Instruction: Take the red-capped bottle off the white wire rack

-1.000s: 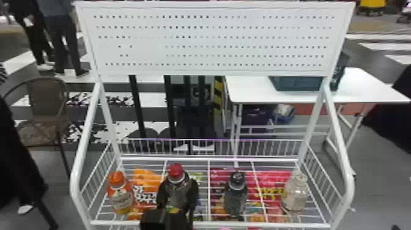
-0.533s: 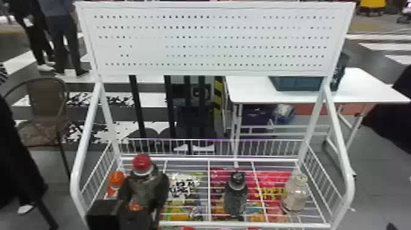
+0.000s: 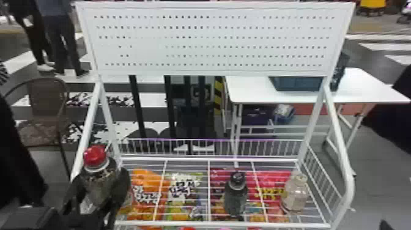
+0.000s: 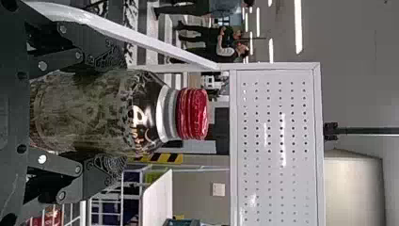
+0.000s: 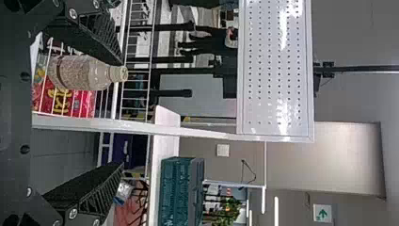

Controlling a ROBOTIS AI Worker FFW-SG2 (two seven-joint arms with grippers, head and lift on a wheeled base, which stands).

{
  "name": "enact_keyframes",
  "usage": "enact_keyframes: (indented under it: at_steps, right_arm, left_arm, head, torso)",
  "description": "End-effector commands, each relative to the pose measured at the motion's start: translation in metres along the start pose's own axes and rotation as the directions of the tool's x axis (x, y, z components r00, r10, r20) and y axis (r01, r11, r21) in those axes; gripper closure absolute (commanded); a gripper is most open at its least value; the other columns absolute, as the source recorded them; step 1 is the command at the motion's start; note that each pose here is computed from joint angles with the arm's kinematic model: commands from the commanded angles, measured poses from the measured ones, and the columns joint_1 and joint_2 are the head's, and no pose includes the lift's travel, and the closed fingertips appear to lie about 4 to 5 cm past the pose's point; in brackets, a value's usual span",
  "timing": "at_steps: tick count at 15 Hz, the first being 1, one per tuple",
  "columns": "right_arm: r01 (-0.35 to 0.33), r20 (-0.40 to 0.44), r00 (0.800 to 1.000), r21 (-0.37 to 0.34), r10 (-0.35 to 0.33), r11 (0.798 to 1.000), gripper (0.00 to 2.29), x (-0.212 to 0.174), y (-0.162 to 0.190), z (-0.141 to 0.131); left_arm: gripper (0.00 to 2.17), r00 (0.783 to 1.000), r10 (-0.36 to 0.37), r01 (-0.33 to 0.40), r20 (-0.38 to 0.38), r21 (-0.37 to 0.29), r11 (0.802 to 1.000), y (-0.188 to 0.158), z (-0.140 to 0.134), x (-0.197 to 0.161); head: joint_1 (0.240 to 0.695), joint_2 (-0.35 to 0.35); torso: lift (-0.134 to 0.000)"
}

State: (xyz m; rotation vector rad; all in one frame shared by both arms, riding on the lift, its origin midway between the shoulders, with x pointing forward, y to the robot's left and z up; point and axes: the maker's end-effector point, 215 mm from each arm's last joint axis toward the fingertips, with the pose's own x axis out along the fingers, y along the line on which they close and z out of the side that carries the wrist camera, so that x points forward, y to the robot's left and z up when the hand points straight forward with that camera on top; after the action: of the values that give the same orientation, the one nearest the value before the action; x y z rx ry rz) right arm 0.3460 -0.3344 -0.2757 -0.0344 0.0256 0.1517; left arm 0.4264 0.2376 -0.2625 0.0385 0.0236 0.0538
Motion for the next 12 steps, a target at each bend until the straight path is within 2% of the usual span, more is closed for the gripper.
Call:
enact_keyframes:
  at_steps: [1,12]
  right_arm:
    - [0.000,-0.006,1.000,0.001,0.000,1.000,0.14,0.0033,0.0000,-0.0016]
    - [-0.006,-0.009,1.000,0.006,0.006,1.000,0.14,0.0123,0.0039,-0.0046]
  left_arm:
    - [1.89,1.000,0.001,-0.001,-0.016,0.011,1.000,0.0077,-0.0035,-0.0066]
    - [1.88,1.000,0.010,-0.010,-0.015,0.012,1.000,0.0093,-0.0040,-0.0032]
  head:
    - [0.499,0.000]
    - [0.499,0.000]
  torso:
    - [0.000]
    - [0.000]
